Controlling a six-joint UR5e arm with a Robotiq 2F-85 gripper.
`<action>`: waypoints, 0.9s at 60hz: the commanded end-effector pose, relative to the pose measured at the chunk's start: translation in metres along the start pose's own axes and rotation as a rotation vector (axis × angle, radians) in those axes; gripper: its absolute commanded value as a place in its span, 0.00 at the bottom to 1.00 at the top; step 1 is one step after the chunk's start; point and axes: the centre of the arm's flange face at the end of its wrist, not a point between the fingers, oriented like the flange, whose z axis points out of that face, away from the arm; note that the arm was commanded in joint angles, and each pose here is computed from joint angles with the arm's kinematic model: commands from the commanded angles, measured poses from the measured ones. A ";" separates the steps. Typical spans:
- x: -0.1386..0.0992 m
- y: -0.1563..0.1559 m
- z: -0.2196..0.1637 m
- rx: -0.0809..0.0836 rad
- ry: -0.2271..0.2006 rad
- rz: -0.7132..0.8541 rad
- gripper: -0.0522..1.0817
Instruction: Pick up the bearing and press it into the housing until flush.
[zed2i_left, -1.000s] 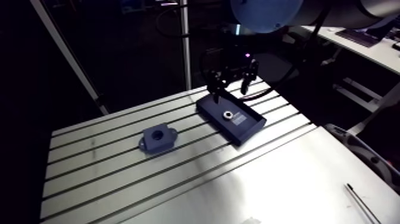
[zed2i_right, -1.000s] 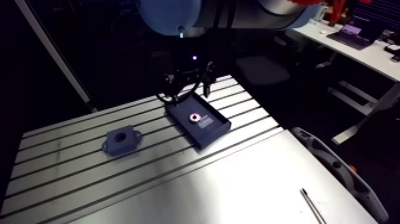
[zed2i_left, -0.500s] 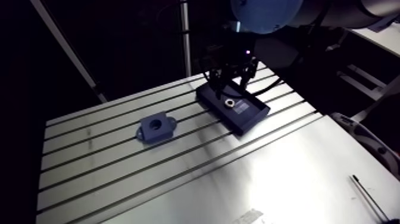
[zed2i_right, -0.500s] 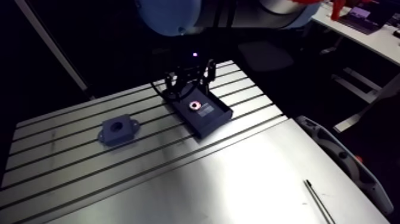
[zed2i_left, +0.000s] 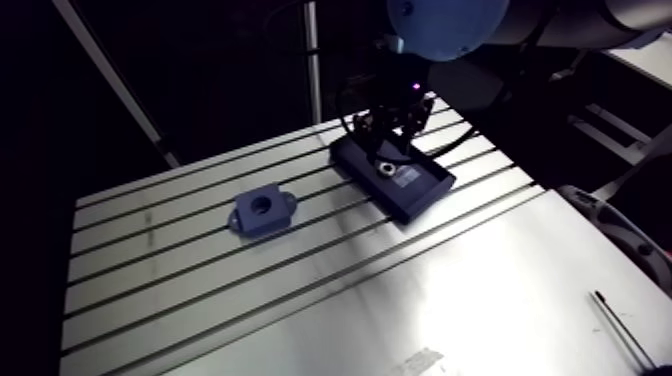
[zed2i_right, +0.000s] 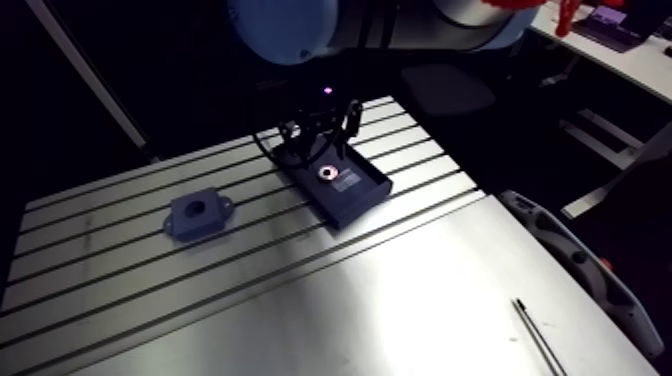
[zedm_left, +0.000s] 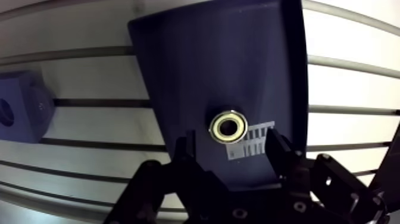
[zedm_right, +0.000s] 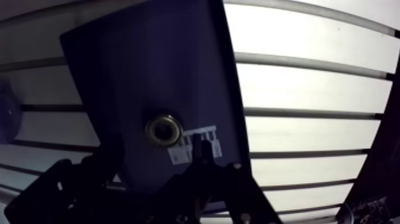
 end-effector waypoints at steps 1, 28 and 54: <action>0.002 0.000 0.005 0.001 -0.003 0.000 0.35; 0.004 0.000 0.013 0.001 -0.003 0.000 0.35; 0.005 0.001 0.015 -0.001 -0.008 0.000 0.35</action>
